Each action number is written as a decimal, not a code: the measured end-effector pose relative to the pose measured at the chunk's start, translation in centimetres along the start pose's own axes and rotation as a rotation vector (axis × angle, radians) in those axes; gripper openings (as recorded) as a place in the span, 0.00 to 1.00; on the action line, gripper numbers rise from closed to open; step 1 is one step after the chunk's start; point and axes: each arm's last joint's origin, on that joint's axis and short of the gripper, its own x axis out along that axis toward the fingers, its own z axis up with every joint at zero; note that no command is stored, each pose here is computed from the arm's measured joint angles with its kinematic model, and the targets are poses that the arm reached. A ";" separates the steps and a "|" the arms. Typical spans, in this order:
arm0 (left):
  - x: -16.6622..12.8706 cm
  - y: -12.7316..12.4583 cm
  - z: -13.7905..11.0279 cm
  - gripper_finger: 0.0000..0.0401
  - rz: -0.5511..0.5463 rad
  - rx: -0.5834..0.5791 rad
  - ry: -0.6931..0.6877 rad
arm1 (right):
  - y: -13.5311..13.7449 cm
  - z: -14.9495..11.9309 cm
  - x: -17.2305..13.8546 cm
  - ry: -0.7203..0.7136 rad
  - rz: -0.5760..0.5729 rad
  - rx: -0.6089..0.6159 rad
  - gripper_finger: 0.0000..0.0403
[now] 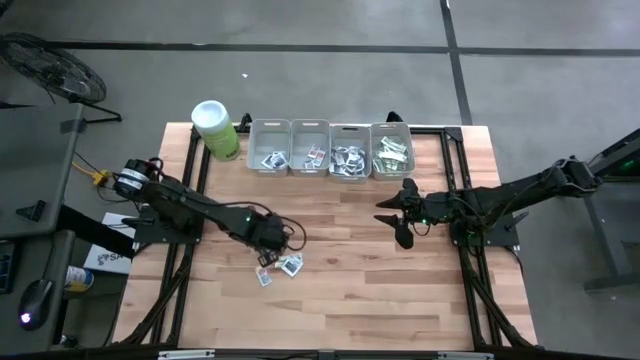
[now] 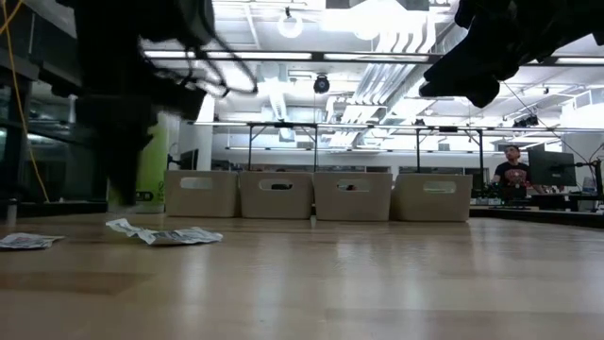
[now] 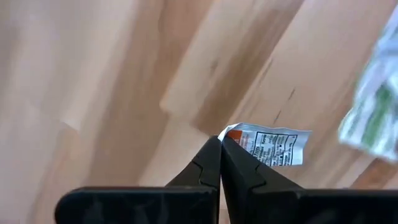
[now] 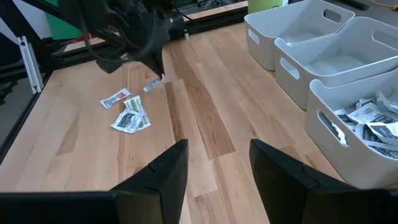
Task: Pick & Place First Aid Supplies
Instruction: Put the ointment pack into the middle left gray bin
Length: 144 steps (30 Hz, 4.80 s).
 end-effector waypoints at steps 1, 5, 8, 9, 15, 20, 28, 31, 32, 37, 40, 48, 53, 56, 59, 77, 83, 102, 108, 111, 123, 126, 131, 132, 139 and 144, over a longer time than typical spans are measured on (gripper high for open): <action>-0.3 -0.1 0.3 0.00 0.008 0.004 -0.023 | 0.0 0.0 0.0 -0.001 -0.002 0.000 0.41; -1.5 -0.4 1.5 0.00 0.066 0.008 -0.154 | 0.0 0.0 0.0 -0.003 -0.009 -0.003 0.41; -2.5 -0.7 2.5 0.00 0.119 0.007 -0.262 | 0.0 0.0 0.0 -0.003 -0.009 -0.008 0.41; -2.9 -0.7 2.8 0.00 0.142 0.012 -0.299 | 0.0 0.0 0.0 -0.003 -0.009 -0.008 0.41; -5.1 -0.7 4.8 0.00 0.242 0.057 -0.447 | 0.0 0.0 0.0 -0.004 -0.010 -0.031 0.41; -6.3 1.1 7.5 0.00 0.280 0.103 -0.455 | 0.0 0.0 0.0 -0.004 -0.010 -0.045 0.41; -6.7 6.1 12.2 0.00 0.320 0.171 -0.462 | -0.1 0.1 0.0 -0.011 -0.029 -0.089 0.41; -6.7 8.2 13.9 0.00 0.321 0.174 -0.504 | -0.2 0.1 0.0 -0.020 -0.056 -0.111 0.41; -6.7 8.9 14.4 0.00 0.327 0.180 -0.518 | -0.2 0.1 0.0 -0.021 -0.061 -0.115 0.41; -6.7 12.2 16.1 0.00 0.360 0.223 -0.555 | -0.2 0.1 0.0 -0.022 -0.065 -0.135 0.41; -6.1 13.9 16.8 0.00 0.347 0.261 -0.549 | -0.2 0.1 0.0 -0.021 -0.065 -0.141 0.41; -2.8 18.0 18.3 0.00 0.319 0.264 -0.474 | -0.2 0.1 0.0 -0.021 -0.065 -0.141 0.41; -1.3 19.1 18.5 0.00 0.259 0.263 -0.437 | -0.2 0.1 0.0 -0.021 -0.065 -0.141 0.41; -0.6 19.3 18.6 0.00 0.222 0.271 -0.429 | -0.2 0.1 0.0 -0.021 -0.065 -0.140 0.41; 0.0 19.1 18.7 0.00 0.193 0.298 -0.414 | -0.2 0.1 0.0 -0.021 -0.065 -0.139 0.41; -0.2 18.1 18.6 0.33 0.209 0.316 -0.372 | -0.2 0.1 0.0 -0.020 -0.057 -0.115 0.41; -3.5 16.8 18.1 0.36 0.212 0.334 -0.305 | -0.2 0.1 0.0 -0.017 -0.057 -0.116 0.41; -6.7 6.0 8.4 0.36 -0.030 0.337 0.164 | -0.3 -0.6 0.0 0.048 -0.058 -0.076 0.41; -5.7 2.4 4.7 0.36 0.045 0.208 0.186 | -0.3 -0.6 0.0 0.062 -0.027 -0.053 0.41; -5.0 0.5 3.2 0.36 0.031 0.151 0.146 | -0.2 -0.7 0.0 0.067 -0.019 -0.052 0.41; -3.4 -4.3 -1.7 0.36 -0.083 0.052 0.054 | -0.2 -0.6 0.0 0.062 -0.020 -0.051 0.41; -3.4 -4.9 -2.4 0.36 -0.108 0.037 0.055 | -0.2 -0.6 0.0 0.058 -0.019 -0.050 0.41; -3.3 -5.6 -3.3 0.36 -0.128 -0.026 0.047 | -0.1 -0.3 0.0 0.031 -0.010 -0.036 0.41; -3.0 -5.7 -3.4 0.36 -0.126 -0.037 0.054 | -0.1 -0.3 0.0 0.028 -0.009 -0.030 0.41; -0.9 -6.7 -4.1 0.36 -0.061 -0.035 0.101 | 0.3 -0.4 -0.1 0.031 0.010 -0.019 0.41; 0.5 -7.2 -4.1 0.36 -0.030 -0.030 0.112 | 1.1 -0.5 -0.4 0.025 0.051 -0.030 0.41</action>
